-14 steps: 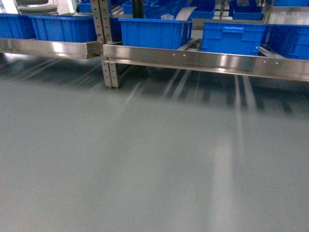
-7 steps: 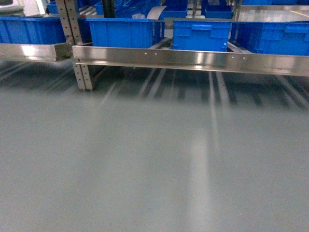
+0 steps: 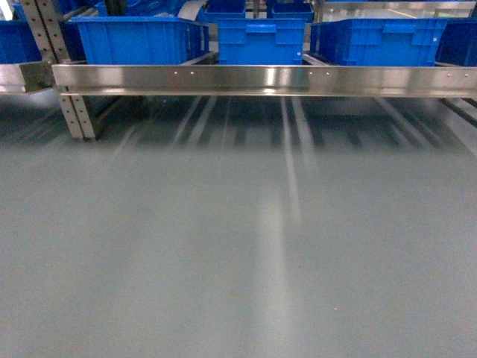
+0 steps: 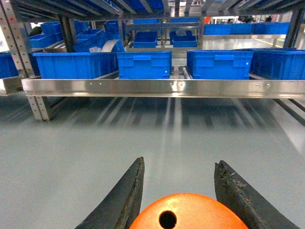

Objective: Sort blue parts and orange caps into right shelf containers

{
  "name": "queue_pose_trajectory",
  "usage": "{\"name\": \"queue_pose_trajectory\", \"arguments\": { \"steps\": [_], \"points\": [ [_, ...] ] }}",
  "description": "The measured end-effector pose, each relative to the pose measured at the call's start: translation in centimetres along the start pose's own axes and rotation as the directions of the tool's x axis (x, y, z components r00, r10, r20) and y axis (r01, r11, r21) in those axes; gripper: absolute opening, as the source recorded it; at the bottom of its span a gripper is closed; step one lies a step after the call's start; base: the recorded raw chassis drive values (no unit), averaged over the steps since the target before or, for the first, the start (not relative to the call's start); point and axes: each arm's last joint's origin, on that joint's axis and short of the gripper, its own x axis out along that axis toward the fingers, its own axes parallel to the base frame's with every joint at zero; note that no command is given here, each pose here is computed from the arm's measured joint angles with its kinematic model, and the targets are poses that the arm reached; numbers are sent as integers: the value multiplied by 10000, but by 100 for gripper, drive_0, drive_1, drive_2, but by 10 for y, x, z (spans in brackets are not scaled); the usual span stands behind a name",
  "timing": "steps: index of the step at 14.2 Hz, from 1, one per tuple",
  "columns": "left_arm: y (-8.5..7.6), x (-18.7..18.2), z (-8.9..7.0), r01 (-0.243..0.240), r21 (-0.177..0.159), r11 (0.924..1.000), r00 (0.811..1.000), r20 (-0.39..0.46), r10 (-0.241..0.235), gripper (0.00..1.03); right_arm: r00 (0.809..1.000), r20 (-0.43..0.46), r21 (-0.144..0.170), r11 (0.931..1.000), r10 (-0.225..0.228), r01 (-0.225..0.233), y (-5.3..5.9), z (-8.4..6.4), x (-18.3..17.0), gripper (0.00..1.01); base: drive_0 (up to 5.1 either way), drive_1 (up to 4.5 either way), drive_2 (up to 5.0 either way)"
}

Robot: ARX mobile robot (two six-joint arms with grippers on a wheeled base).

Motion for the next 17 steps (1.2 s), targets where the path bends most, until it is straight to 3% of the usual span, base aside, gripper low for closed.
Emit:
{"name": "queue_pose_trajectory", "arguments": {
  "steps": [17],
  "points": [
    [0,0,0,11,1,10000,10000,-1,-11,59,10000,3,5,10000,0,0,0,0,0,40,-103,-103,-103]
  ]
}}
